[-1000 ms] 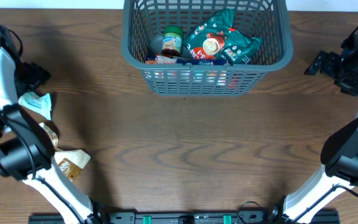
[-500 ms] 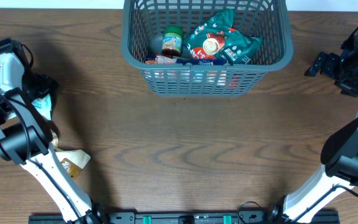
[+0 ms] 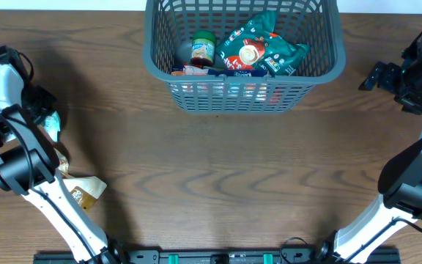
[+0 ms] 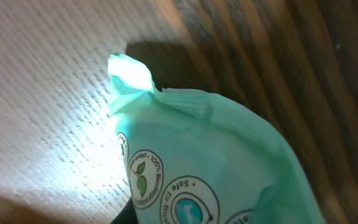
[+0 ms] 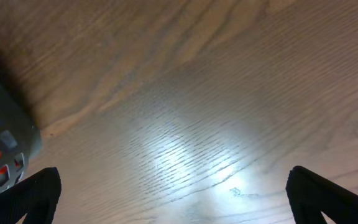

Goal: Pack container
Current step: 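Carry the mint-green packet with the left gripper into the basket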

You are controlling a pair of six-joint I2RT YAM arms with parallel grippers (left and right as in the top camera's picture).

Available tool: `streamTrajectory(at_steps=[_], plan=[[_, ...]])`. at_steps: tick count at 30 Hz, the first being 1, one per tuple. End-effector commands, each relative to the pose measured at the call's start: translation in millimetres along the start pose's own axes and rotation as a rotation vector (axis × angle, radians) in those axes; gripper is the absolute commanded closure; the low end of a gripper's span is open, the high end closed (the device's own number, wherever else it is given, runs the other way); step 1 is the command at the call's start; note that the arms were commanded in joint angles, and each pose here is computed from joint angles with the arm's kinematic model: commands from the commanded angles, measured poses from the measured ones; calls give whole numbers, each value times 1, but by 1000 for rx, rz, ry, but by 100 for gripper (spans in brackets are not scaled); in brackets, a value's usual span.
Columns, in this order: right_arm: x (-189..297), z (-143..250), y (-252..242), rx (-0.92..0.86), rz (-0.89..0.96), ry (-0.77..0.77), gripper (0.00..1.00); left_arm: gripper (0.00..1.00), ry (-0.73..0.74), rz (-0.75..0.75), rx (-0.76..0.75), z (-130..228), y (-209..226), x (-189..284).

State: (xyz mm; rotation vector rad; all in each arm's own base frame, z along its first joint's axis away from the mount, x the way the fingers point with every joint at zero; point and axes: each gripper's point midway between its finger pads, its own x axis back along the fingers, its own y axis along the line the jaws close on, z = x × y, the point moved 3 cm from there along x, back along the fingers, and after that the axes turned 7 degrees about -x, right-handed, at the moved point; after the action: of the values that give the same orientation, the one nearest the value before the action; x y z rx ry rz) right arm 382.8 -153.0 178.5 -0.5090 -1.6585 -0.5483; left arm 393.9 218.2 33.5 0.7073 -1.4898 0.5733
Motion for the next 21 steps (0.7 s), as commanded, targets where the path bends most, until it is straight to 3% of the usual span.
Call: streamTrajectory(at_steps=[1, 6, 12, 16, 21], plan=[[-5, 2, -2, 9, 12, 17, 1, 94, 45, 114, -6, 8, -17, 12], [-5, 4, -2, 10, 14, 25, 1, 94, -99, 203, -114, 2, -34, 88], [-5, 4, -2, 11, 13, 26, 1, 94, -457, 320, -335, 18, -67, 238], [-5, 6, -1, 13, 15, 32, 1, 94, -720, 387, -604, 59, -102, 336], [-5, 7, -2, 39, 16, 40, 1, 94, -1009, 395, -1118, 127, -166, 406]])
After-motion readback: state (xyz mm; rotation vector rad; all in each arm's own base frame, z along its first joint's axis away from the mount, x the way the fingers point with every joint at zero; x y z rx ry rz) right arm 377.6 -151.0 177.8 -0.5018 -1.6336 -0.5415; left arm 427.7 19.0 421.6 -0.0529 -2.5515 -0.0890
